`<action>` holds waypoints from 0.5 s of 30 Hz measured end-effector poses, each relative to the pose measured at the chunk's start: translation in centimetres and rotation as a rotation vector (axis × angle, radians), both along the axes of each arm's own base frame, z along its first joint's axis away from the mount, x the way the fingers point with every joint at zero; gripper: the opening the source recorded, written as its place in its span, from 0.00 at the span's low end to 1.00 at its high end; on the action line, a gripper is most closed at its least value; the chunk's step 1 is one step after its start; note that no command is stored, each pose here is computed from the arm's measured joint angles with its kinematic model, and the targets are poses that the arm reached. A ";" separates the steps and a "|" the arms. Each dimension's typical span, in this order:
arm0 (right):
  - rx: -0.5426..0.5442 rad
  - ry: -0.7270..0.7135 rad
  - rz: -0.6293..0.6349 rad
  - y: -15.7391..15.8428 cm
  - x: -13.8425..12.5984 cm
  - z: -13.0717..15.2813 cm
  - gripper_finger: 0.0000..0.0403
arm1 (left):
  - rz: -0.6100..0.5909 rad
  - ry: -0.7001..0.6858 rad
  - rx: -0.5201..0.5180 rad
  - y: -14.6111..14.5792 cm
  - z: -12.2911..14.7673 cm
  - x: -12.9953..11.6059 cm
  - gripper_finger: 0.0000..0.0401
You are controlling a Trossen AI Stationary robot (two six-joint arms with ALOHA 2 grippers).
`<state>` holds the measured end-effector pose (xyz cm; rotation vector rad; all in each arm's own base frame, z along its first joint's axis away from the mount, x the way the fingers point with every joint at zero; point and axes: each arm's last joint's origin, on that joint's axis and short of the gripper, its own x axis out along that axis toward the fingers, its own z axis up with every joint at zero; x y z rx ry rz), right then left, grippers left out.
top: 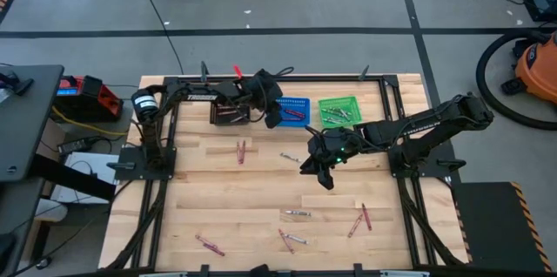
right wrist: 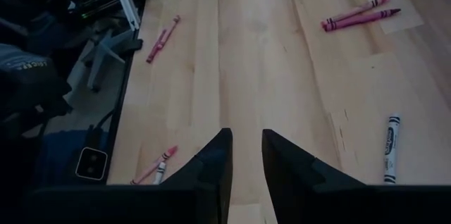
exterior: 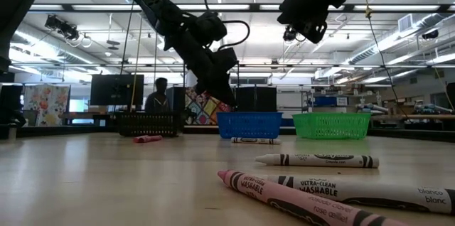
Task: Sort crayons
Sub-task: Put the red crayon into the blue bin
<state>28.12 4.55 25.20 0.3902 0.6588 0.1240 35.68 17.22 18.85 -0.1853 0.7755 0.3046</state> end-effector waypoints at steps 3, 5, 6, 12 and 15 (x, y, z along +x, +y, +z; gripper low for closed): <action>0.000 -0.001 0.000 0.0 0.0 0.0 0.21 | -0.001 -0.001 0.000 0.0 0.0 0.0 0.10; -0.001 -0.002 -0.002 0.0 0.0 0.0 0.21 | -0.001 -0.004 0.002 0.0 0.0 0.0 0.10; -0.005 -0.003 -0.008 0.0 0.0 0.0 0.21 | -0.001 -0.004 0.002 0.0 0.0 0.0 0.10; -0.014 -0.004 -0.021 -0.1 0.0 0.0 0.21 | -0.001 -0.021 0.006 -0.1 0.2 0.2 0.19; -0.015 -0.003 -0.021 -0.1 0.0 0.0 0.21 | -0.007 -0.056 0.021 -0.3 0.4 0.6 0.24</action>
